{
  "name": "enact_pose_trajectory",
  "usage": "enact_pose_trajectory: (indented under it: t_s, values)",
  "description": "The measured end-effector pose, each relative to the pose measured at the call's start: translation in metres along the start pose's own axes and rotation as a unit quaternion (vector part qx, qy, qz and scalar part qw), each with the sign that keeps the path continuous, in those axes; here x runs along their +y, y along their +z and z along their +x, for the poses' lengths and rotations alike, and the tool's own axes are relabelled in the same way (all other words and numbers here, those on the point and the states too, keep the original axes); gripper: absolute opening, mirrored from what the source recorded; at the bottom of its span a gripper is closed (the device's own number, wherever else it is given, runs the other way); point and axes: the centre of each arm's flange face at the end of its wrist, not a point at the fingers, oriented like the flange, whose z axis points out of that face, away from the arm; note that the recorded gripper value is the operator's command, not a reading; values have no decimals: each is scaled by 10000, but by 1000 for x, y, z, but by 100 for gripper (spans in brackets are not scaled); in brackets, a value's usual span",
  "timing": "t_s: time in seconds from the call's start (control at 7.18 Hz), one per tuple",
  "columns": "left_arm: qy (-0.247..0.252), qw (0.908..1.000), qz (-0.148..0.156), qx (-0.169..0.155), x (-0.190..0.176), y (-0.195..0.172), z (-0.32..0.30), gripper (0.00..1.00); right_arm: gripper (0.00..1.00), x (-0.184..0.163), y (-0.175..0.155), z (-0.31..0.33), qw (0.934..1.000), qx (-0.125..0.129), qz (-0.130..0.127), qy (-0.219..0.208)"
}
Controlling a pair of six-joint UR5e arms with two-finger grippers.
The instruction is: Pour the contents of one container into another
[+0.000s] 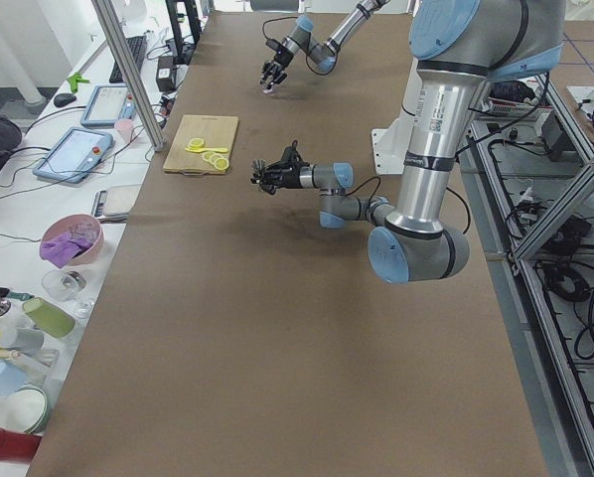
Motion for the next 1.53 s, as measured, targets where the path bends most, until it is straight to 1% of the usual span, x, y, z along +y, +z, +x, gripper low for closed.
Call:
enact_pose_trajectory:
  t_s: [0.42,0.7,0.98,1.11,1.25,1.53]
  values:
    - [25,10000,12,-18,13,-11,12,0,0,5,4,2,9989,315,2,335]
    - [51,10000,-8,-24,18,-14,15,0,0,6,8,2,9975,555,-17,439]
    - [91,9999,-34,-31,27,-19,19,0,0,6,10,1,9967,649,-34,478]
    - [105,9999,-49,-28,31,-21,20,0,79,7,10,1,9966,663,-53,482]
    - [130,9999,-67,-36,33,-22,21,0,100,8,10,1,9966,661,-71,493]
    - [184,9998,-102,-58,36,-22,22,0,100,8,11,-3,9965,616,-94,563]
